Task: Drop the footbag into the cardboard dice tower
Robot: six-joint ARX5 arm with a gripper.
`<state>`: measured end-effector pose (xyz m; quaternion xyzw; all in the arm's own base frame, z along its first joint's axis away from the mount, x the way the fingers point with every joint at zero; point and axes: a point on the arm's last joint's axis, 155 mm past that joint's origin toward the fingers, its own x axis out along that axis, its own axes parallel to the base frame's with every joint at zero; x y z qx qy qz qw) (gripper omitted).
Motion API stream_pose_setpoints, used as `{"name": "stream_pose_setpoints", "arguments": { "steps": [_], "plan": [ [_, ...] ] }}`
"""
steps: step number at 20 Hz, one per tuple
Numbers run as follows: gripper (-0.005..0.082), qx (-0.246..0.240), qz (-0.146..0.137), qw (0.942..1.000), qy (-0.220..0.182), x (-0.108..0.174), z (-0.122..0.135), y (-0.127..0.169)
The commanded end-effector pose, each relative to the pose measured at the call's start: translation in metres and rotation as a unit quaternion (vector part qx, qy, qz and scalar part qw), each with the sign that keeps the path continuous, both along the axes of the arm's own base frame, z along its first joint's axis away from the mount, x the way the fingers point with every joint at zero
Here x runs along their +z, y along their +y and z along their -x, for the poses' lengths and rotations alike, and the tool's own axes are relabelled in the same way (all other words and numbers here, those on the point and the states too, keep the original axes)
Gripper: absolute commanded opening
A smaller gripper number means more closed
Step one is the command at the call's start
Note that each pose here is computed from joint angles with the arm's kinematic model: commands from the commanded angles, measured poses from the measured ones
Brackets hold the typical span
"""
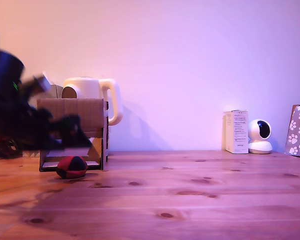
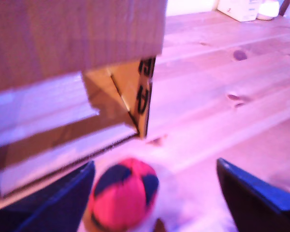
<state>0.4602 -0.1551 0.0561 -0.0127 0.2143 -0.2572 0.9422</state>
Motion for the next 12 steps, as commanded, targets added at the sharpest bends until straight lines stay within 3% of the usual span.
{"name": "stream_pose_setpoints", "arguments": {
  "steps": [1,6,7,10,11,12],
  "plan": [
    [0.0785,0.003,-0.009,0.9998,0.018,-0.02,-0.003,0.001],
    [0.0742,0.026,-0.031,0.9979,0.051,-0.043,-0.006,0.01],
    [0.065,0.026,-0.036,0.9975,0.055,-0.046,-0.005,0.011],
    [0.0196,0.024,-0.045,0.9968,0.061,-0.05,-0.002,0.011],
    [0.0122,0.024,-0.045,0.9969,0.06,-0.05,-0.003,0.011],
    [0.0111,0.024,-0.044,0.9971,0.057,-0.048,-0.004,0.011]
  ]
}}
